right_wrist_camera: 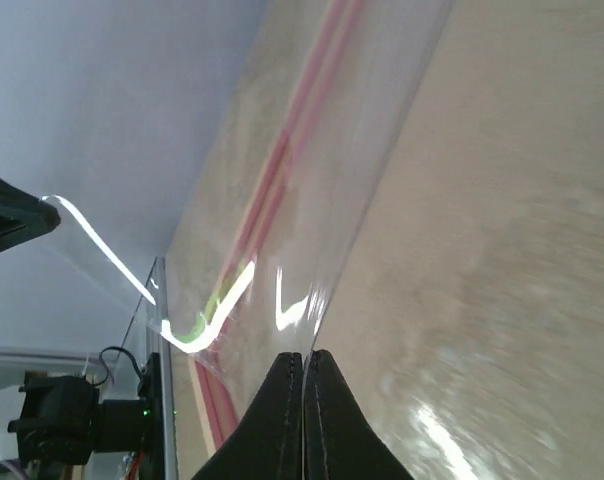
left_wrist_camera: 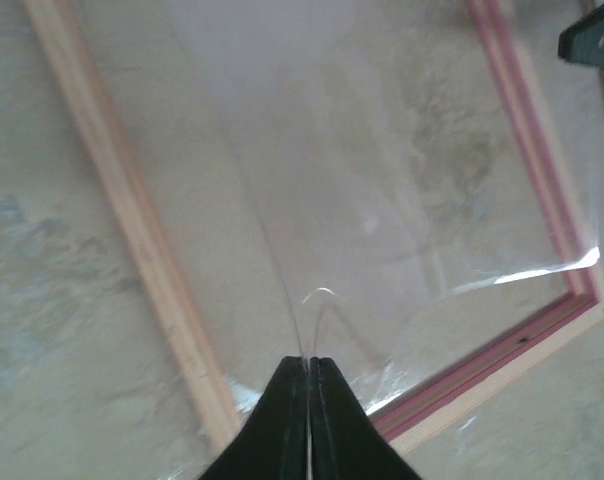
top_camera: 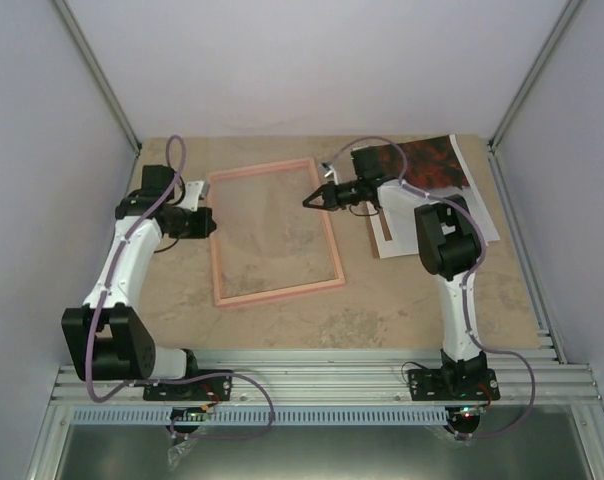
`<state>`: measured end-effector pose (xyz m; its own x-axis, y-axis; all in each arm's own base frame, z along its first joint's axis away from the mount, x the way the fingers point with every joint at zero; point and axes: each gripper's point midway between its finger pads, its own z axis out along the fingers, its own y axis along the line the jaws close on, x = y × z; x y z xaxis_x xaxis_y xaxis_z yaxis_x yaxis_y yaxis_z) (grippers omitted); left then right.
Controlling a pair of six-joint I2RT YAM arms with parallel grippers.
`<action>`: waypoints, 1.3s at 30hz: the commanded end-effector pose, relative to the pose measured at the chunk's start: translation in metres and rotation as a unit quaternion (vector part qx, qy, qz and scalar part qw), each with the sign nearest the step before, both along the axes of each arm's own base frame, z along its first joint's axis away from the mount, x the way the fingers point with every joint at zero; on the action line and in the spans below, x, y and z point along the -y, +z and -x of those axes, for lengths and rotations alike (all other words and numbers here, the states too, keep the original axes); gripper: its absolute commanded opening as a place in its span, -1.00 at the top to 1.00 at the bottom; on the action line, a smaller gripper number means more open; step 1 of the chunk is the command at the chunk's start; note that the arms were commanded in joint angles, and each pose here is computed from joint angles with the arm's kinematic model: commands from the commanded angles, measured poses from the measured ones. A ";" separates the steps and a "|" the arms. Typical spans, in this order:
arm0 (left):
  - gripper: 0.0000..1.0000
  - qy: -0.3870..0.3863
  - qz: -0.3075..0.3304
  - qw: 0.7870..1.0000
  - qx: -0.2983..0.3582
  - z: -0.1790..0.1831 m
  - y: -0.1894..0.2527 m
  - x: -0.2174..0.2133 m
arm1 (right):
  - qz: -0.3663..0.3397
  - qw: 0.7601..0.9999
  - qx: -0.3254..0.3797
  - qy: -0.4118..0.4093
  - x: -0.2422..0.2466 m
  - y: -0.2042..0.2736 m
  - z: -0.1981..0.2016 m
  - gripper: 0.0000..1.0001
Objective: Put the photo into the frame
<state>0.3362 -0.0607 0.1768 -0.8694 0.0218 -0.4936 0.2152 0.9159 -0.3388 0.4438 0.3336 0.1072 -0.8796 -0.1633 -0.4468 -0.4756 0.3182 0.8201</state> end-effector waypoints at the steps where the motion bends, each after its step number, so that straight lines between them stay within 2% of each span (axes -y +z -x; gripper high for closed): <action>1: 0.83 0.009 -0.085 0.996 0.015 0.020 0.000 -0.027 | -0.002 0.998 0.013 0.055 -0.041 -0.002 0.024 0.99; 3: 0.51 0.008 -0.123 0.992 0.007 0.031 -0.006 -0.040 | 0.005 0.998 0.015 0.064 -0.052 -0.010 0.029 0.99; 5: -0.30 0.034 -0.139 0.990 0.008 0.033 -0.001 -0.061 | 0.015 0.998 0.009 0.068 -0.060 -0.023 0.032 0.99; 6: -0.57 0.050 -0.129 0.990 0.016 0.032 0.006 -0.071 | 0.021 0.997 -0.001 0.068 -0.062 -0.032 0.033 0.99; 8: -0.90 0.077 -0.112 0.990 0.029 0.027 0.019 -0.088 | 0.032 0.997 -0.014 0.065 -0.065 -0.048 0.034 0.99; 9: -0.97 0.085 -0.102 0.991 0.033 0.026 0.022 -0.093 | 0.036 0.997 -0.019 0.062 -0.064 -0.054 0.035 0.99; 14: -0.98 0.133 -0.055 0.989 0.017 0.018 0.009 -0.114 | 0.046 0.996 -0.036 0.060 -0.062 -0.070 0.039 0.99; 19: -0.97 0.167 -0.018 0.986 -0.007 0.001 -0.018 -0.120 | 0.056 0.997 -0.038 0.046 -0.054 -0.064 0.039 0.99; 24: -0.98 0.187 -0.003 0.982 -0.018 -0.017 -0.042 -0.127 | 0.075 0.995 -0.061 0.026 -0.037 -0.062 0.047 0.99; 27: -0.98 0.197 -0.009 0.980 -0.028 -0.024 -0.055 -0.133 | 0.089 0.995 -0.040 0.003 -0.025 -0.047 0.030 0.99; 31: -0.96 0.192 0.004 0.981 -0.038 -0.030 -0.062 -0.132 | 0.067 0.996 -0.050 0.001 -0.019 -0.029 0.021 0.99; 34: -0.86 0.179 0.027 0.982 -0.045 -0.034 -0.069 -0.125 | 0.063 0.996 -0.059 0.010 -0.017 -0.028 0.027 0.99; 39: -0.54 0.178 0.094 0.976 -0.080 -0.044 -0.090 -0.111 | 0.048 0.994 -0.093 0.025 -0.008 -0.032 0.037 0.99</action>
<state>0.3655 0.0604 0.0890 -0.8783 -0.3384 -0.3377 -0.1861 0.8927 -0.4104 0.4223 0.3431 0.0609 -0.9326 -0.2133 -0.2912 -0.3574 0.4328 0.8276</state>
